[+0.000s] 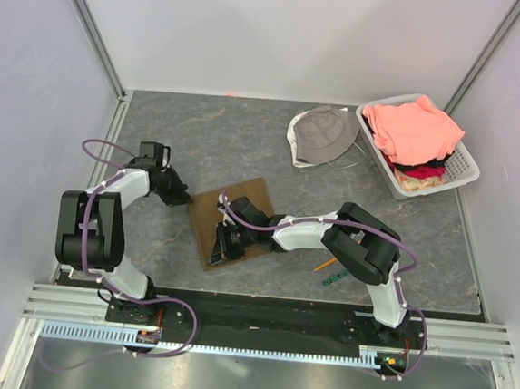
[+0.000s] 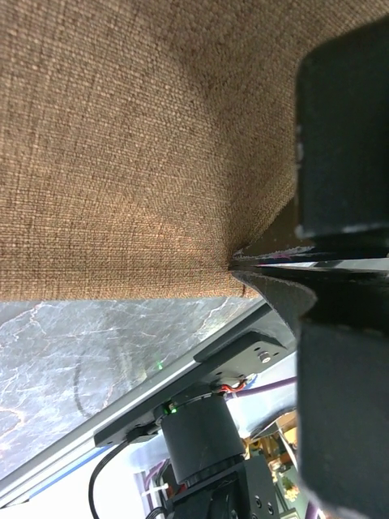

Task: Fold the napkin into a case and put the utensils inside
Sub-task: Smooth out the square-folded napkin at the center of the board.

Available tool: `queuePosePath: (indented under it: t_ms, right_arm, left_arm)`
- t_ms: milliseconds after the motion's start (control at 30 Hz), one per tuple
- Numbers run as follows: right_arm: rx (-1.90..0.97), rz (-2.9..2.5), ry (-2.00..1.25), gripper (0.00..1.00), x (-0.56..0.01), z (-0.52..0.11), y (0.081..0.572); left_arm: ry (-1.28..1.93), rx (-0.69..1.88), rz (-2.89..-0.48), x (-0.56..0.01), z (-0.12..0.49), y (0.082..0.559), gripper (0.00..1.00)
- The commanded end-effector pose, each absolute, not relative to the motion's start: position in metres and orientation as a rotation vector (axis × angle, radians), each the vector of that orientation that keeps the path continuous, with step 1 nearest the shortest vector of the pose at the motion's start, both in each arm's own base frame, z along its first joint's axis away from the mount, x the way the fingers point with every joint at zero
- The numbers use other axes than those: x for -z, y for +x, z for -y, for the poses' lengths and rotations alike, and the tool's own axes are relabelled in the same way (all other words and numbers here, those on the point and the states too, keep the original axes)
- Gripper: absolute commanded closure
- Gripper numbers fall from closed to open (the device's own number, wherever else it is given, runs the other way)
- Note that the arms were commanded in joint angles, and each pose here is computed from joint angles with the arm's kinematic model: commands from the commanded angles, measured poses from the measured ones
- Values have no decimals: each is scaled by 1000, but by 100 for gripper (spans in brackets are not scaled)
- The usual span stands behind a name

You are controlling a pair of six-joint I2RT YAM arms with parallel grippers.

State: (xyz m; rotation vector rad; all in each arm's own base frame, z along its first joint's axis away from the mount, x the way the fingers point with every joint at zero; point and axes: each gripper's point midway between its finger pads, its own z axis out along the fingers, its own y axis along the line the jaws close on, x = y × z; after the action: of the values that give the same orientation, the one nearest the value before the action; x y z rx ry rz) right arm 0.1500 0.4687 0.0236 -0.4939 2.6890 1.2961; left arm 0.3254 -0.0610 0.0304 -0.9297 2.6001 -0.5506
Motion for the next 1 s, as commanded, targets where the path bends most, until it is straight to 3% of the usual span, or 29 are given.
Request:
queuePosePath:
  t_ms: [0, 533, 733, 967]
  right_arm:
    - [-1329, -2595, -543, 92, -60, -481, 154]
    - [-1309, -2650, -574, 92, -33, -493, 141]
    - [-1295, -2670, -581, 92, -24, -489, 138]
    - [-1276, -2541, -559, 89, -81, -478, 180]
  left_arm:
    - [-869, 517, -2522, -52, 47, 341, 98]
    - [-937, 419, -2597, -18, 32, 336, 98]
    - [-881, 453, -2528, -48, 33, 344, 98]
    - [-720, 700, -2429, -103, 67, 324, 94]
